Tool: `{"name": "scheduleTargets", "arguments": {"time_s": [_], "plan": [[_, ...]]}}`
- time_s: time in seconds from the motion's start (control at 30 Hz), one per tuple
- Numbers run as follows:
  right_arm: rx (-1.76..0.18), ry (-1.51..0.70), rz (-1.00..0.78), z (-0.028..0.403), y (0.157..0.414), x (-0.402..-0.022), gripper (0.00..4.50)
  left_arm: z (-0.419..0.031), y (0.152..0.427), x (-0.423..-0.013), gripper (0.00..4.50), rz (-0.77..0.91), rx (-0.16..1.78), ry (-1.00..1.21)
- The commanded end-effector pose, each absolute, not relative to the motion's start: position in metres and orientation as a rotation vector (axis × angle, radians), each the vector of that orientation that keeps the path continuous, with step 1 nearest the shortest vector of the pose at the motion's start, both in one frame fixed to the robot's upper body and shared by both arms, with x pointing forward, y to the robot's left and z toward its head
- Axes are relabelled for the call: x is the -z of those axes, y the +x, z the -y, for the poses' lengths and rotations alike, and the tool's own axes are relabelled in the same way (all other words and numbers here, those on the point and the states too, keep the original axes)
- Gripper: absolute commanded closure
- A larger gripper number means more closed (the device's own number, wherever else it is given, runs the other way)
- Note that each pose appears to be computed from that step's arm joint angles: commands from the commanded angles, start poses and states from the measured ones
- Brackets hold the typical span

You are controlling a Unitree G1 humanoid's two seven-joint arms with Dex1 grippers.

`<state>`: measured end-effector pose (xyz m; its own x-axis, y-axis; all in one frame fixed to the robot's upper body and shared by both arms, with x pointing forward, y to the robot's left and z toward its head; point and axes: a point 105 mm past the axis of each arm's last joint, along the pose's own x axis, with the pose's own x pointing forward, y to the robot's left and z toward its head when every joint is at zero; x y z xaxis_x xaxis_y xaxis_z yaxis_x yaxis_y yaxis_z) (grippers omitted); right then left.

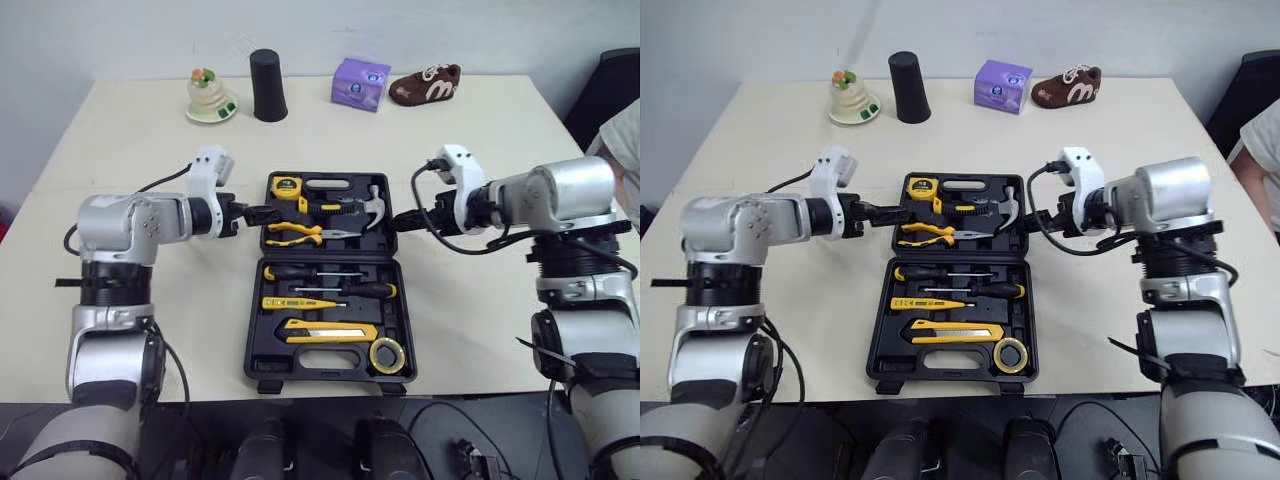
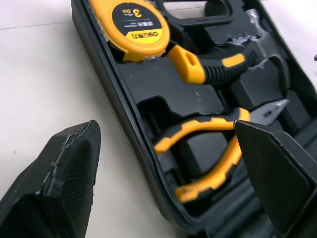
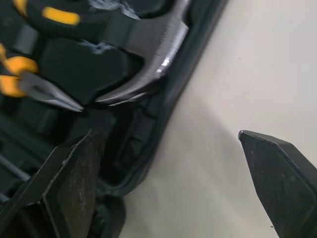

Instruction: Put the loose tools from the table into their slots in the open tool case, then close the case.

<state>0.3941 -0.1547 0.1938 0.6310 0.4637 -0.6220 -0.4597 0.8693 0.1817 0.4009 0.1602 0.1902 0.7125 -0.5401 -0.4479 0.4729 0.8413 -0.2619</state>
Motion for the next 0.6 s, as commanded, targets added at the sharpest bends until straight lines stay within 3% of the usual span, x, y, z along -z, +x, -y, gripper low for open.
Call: {"name": "scheduleTargets", "arguments": {"time_s": [0.03, 0.6], "plan": [[-0.508, 0.013, -0.675, 0.154, 0.396, -0.201, 0.0, -0.167, 0.407, -0.193, 0.02, -0.531, 0.526, -0.093], [-0.423, 0.0, -0.672, 0.156, 0.403, -0.189, 0.0, -0.171, 0.407, -0.163, 0.02, -0.64, 0.476, 0.006]]}}
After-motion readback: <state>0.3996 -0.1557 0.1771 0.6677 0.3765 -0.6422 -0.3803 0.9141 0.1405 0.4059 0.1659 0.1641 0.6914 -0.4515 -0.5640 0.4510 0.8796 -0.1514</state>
